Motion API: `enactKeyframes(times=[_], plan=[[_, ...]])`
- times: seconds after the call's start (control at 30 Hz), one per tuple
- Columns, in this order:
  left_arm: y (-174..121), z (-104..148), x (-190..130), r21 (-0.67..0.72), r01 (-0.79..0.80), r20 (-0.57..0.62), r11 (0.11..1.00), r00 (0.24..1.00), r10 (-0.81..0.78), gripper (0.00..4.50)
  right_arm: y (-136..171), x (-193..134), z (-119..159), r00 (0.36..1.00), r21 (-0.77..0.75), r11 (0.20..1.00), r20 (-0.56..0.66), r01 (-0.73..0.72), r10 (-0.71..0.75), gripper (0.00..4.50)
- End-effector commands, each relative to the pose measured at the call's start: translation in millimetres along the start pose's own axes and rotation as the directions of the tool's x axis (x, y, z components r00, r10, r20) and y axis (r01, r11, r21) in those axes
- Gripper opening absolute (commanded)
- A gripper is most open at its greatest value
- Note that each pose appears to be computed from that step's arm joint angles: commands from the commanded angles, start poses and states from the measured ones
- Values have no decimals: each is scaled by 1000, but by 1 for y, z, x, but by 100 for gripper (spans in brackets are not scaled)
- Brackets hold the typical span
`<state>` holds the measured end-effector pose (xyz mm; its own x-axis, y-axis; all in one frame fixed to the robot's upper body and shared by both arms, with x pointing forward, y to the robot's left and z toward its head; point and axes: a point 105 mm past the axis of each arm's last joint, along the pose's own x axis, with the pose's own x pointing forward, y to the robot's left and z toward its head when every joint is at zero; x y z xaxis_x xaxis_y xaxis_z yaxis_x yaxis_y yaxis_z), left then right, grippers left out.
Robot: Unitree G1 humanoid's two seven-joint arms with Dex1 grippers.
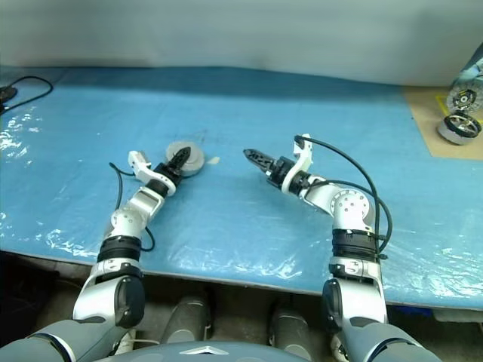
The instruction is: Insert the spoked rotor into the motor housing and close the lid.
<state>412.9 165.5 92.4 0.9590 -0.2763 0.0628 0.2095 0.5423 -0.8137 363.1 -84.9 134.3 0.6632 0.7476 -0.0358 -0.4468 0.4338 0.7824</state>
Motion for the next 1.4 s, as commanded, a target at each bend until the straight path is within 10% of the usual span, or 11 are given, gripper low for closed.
enactKeyframes(times=[0.03,0.2,0.43,0.83,1.07,1.4], plan=[[-3,27,-1,70,-11,83,997,997,6,447,10,-2,4,999,-30,999,15,-38,39,401],[11,72,-20,270,-232,268,935,950,158,447,20,-7,4,995,-65,993,16,-99,100,401],[-20,48,-42,737,-148,179,660,984,21,447,14,-5,4,998,-427,902,26,70,-65,401],[-79,-18,-89,892,110,-42,439,986,-161,447,-21,-67,29,804,-774,263,476,576,-357,401],[-41,5,-84,771,-55,64,634,998,8,447,-31,-78,34,698,-668,240,589,704,-408,401],[-40,3,-80,825,-48,67,563,998,-13,447,-27,-68,43,704,-671,241,596,701,-387,401]])
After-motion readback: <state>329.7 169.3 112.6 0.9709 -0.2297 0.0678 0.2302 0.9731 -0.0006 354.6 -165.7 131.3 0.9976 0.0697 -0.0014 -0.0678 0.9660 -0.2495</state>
